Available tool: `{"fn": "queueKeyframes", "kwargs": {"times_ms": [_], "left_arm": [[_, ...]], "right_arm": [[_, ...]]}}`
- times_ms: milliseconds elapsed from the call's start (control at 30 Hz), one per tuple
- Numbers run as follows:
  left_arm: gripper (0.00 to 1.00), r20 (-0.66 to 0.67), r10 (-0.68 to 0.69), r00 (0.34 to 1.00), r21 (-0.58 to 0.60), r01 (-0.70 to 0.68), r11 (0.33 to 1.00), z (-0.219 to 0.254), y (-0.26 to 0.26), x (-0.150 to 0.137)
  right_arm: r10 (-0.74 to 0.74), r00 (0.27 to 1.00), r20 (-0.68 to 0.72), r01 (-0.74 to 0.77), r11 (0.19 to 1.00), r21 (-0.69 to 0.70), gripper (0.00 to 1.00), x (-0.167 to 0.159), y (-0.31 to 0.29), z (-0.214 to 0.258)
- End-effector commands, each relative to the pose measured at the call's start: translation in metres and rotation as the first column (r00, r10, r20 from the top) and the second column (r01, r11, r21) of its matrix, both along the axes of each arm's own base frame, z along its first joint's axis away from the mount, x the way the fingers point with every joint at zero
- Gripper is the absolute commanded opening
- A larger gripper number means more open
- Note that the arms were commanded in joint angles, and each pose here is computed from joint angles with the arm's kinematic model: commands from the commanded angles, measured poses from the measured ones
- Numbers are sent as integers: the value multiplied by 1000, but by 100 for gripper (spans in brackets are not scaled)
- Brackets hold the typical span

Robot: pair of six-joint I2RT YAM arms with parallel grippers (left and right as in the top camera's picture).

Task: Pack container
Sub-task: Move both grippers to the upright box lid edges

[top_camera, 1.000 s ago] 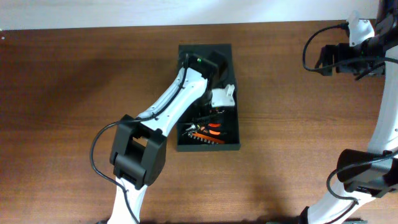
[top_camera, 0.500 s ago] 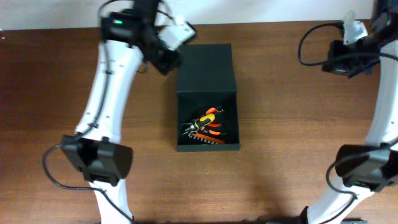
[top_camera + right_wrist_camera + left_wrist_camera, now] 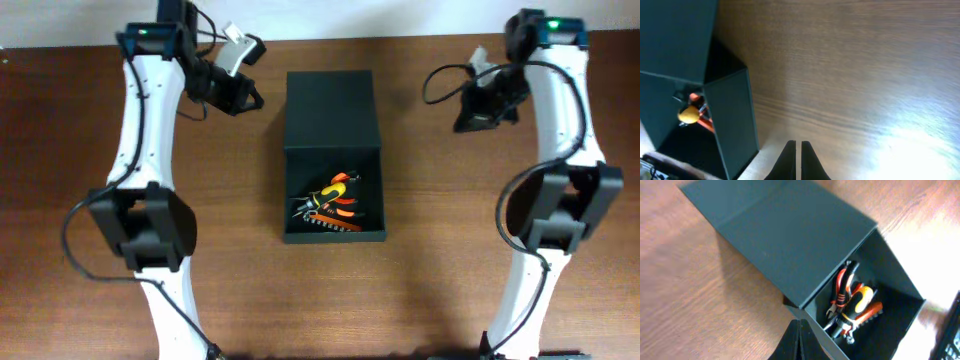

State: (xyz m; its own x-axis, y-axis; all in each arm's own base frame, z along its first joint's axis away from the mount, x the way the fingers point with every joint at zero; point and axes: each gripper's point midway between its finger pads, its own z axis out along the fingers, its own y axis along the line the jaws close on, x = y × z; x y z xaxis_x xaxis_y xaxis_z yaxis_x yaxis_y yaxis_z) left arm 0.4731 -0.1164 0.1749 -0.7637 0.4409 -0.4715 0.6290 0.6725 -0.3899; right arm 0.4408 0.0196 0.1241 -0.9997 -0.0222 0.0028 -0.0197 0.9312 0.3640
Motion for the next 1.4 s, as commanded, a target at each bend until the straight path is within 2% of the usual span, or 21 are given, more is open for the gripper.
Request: {"fn": "queueKeyframes", "kwargs": {"times_ms": [0,333,700,1067,1367], "left_arm": [[2,-89,-30,996,-30,27,999,-40,-4,-1],[2,-205,-62,977,34,70,997,-121,5,-1],[2,-286,-61,956,28,72,997,-165,5,-5],[2,-281,-46,959,28,56,998,-175,-3,1],[2,-229,-96,969,30,106,994,-176,-32,5]], "right_arm": [[47,999,-27,-46,999,28,4,2,18,-19],[134,990,52,-138,987,76,9,18,52,-27],[132,991,-7,-130,983,129,9,21,62,-64],[132,991,-14,-126,973,194,11,23,74,-74],[177,984,-30,-167,963,212,12,20,103,-90]]}}
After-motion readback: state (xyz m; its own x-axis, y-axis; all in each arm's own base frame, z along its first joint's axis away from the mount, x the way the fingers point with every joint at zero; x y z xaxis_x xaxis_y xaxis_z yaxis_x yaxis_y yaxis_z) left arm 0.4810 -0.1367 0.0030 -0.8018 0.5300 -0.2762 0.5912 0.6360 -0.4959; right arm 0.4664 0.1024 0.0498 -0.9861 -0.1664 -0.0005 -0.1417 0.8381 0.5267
